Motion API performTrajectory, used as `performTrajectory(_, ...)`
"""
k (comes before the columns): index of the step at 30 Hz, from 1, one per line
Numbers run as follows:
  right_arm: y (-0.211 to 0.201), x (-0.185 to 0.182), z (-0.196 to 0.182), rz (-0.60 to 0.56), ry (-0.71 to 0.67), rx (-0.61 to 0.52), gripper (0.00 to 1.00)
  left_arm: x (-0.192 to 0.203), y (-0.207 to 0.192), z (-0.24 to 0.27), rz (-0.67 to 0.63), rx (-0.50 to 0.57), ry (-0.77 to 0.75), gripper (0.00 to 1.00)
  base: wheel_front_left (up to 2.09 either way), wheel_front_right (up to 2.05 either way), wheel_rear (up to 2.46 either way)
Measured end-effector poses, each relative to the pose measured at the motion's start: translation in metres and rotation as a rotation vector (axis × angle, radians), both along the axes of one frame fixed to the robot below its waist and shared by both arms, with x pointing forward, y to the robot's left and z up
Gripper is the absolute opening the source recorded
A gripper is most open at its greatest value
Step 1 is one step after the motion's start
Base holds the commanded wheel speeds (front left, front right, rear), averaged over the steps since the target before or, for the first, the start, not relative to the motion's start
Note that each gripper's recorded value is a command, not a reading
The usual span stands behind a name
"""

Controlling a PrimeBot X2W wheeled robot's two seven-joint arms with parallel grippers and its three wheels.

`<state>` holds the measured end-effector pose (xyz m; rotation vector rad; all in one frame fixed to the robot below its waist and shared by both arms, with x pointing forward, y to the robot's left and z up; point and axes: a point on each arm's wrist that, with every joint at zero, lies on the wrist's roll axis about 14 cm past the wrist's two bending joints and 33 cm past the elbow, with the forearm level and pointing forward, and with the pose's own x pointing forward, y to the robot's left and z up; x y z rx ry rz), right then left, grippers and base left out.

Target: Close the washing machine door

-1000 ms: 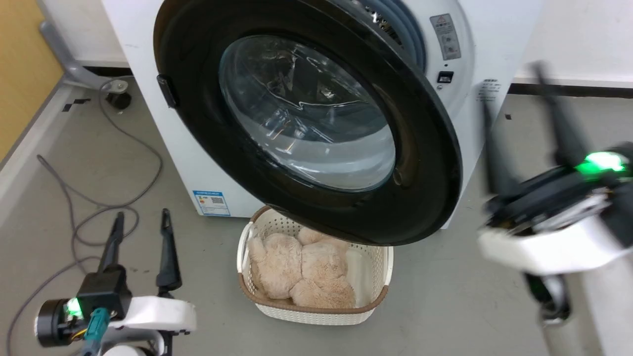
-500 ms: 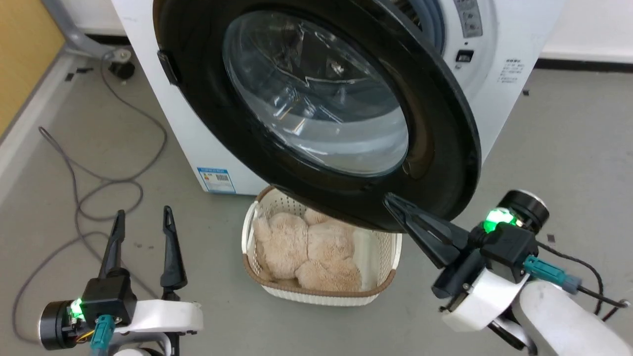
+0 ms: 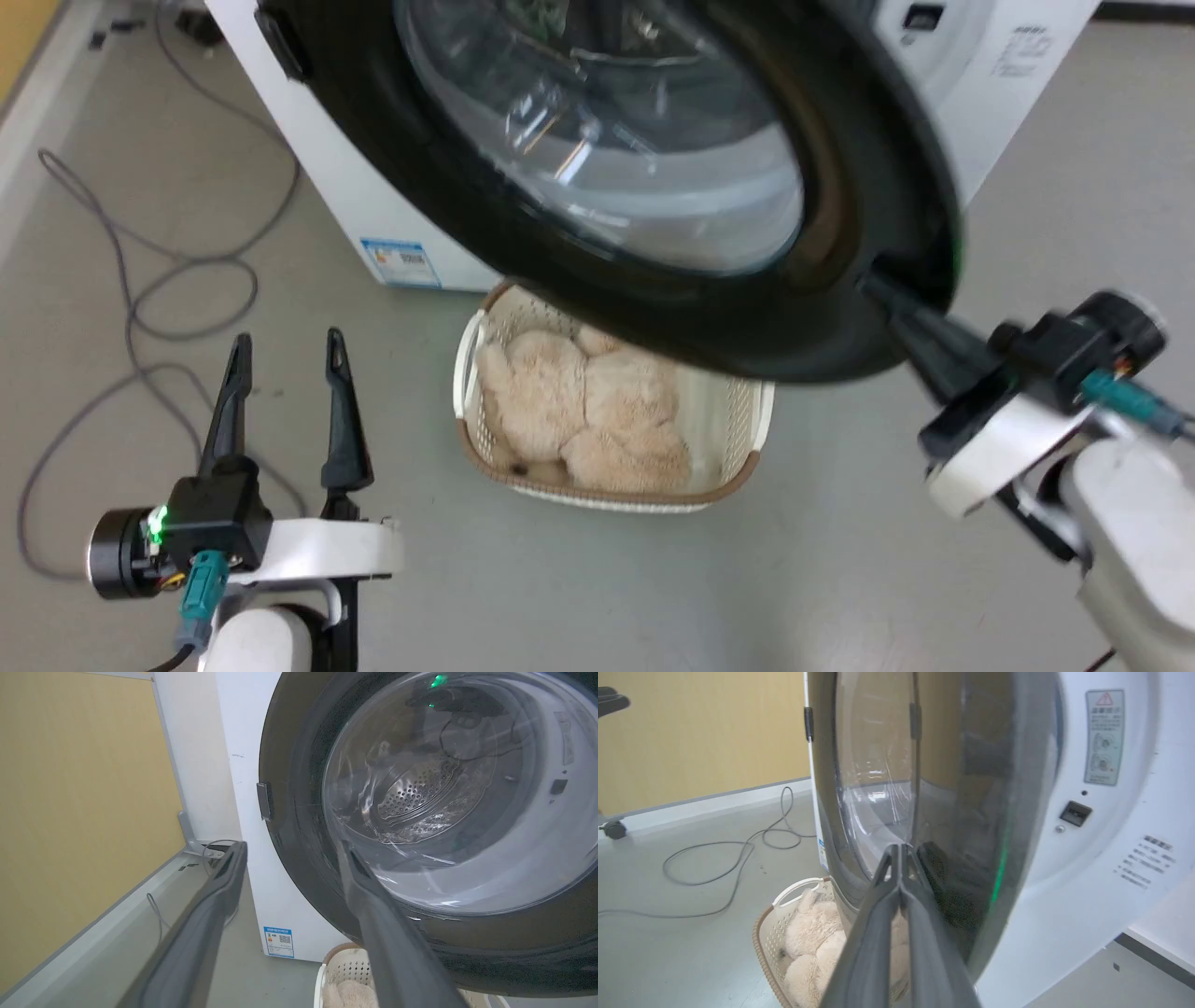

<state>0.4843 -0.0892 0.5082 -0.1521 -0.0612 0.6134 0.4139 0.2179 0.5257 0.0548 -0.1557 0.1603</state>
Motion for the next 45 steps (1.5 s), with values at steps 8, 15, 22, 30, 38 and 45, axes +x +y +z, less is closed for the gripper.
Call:
performTrajectory(8,-0.036,0.055,-0.004,-0.159,0.009,0.085,0.0,0.021,-0.003,-0.008,-0.006,0.007,0.007,1.0,0.0,0.0,0.0)
performTrajectory(15,-0.055,0.105,-0.002,-0.253,-0.011,0.14,0.0,0.041,-0.008,-0.022,-0.019,0.002,0.024,1.0,0.0,0.0,0.0)
performTrajectory(22,-0.065,0.145,-0.003,-0.316,-0.021,0.166,0.0,0.051,-0.007,-0.038,-0.015,0.004,0.054,1.0,0.0,0.0,0.0)
performTrajectory(30,-0.058,0.157,-0.016,-0.316,0.008,0.156,0.0,0.052,-0.002,-0.042,0.004,0.011,0.065,1.0,0.0,0.0,0.0)
performTrajectory(38,-0.068,0.148,0.021,-0.338,-0.076,0.16,0.0,0.047,0.0,-0.029,0.015,0.007,0.037,1.0,0.0,0.0,0.0)
performTrajectory(45,-0.083,0.097,0.081,-0.348,-0.258,0.134,0.0,0.026,0.001,-0.014,0.025,0.006,0.019,1.0,0.0,0.0,0.0)
